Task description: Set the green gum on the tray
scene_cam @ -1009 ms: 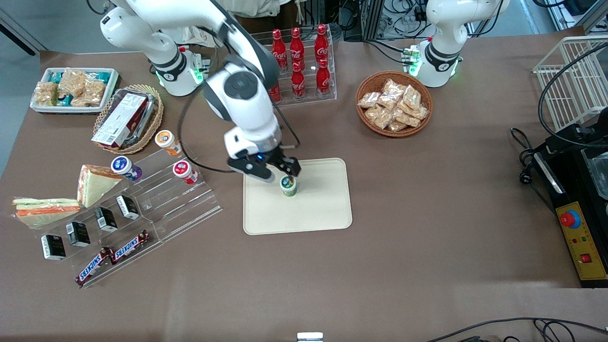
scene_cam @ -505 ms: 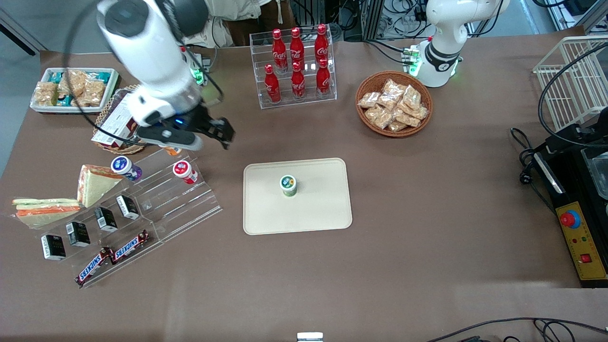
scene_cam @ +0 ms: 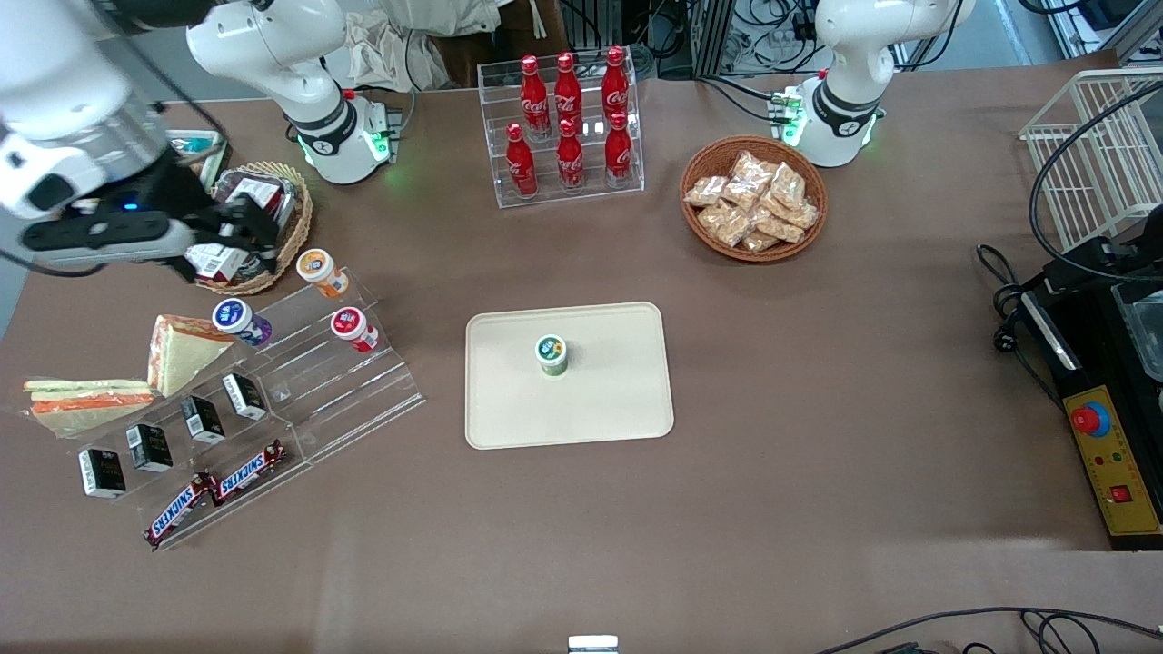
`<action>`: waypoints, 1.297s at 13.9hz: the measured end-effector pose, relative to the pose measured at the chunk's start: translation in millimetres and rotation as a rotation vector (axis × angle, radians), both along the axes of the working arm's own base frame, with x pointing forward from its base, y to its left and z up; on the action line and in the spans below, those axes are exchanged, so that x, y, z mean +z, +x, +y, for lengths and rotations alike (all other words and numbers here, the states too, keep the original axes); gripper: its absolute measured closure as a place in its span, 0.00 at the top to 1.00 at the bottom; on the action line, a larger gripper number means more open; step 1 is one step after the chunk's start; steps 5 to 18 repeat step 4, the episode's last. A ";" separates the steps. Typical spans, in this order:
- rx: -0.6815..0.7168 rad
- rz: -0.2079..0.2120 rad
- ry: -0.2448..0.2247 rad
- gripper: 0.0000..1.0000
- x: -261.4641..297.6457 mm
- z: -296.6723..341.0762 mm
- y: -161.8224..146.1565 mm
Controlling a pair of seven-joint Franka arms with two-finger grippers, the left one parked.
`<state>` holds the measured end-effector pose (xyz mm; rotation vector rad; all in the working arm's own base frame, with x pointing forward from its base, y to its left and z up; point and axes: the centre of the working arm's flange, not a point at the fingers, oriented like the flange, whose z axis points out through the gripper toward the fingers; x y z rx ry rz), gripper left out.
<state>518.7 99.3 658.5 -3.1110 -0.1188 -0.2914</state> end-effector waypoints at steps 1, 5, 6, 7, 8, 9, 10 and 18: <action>0.008 -0.004 -0.008 1.00 2.5 -19.0 3.4; -0.022 0.004 -0.016 1.00 -1.1 -67.2 11.5; -0.022 0.004 -0.016 1.00 -1.1 -67.2 11.5; -0.022 0.004 -0.016 1.00 -1.1 -67.2 11.5; -0.022 0.004 -0.016 1.00 -1.1 -67.2 11.5; -0.022 0.004 -0.016 1.00 -1.1 -67.2 11.5; -0.022 0.004 -0.016 1.00 -1.1 -67.2 11.5; -0.022 0.004 -0.016 1.00 -1.1 -67.2 11.5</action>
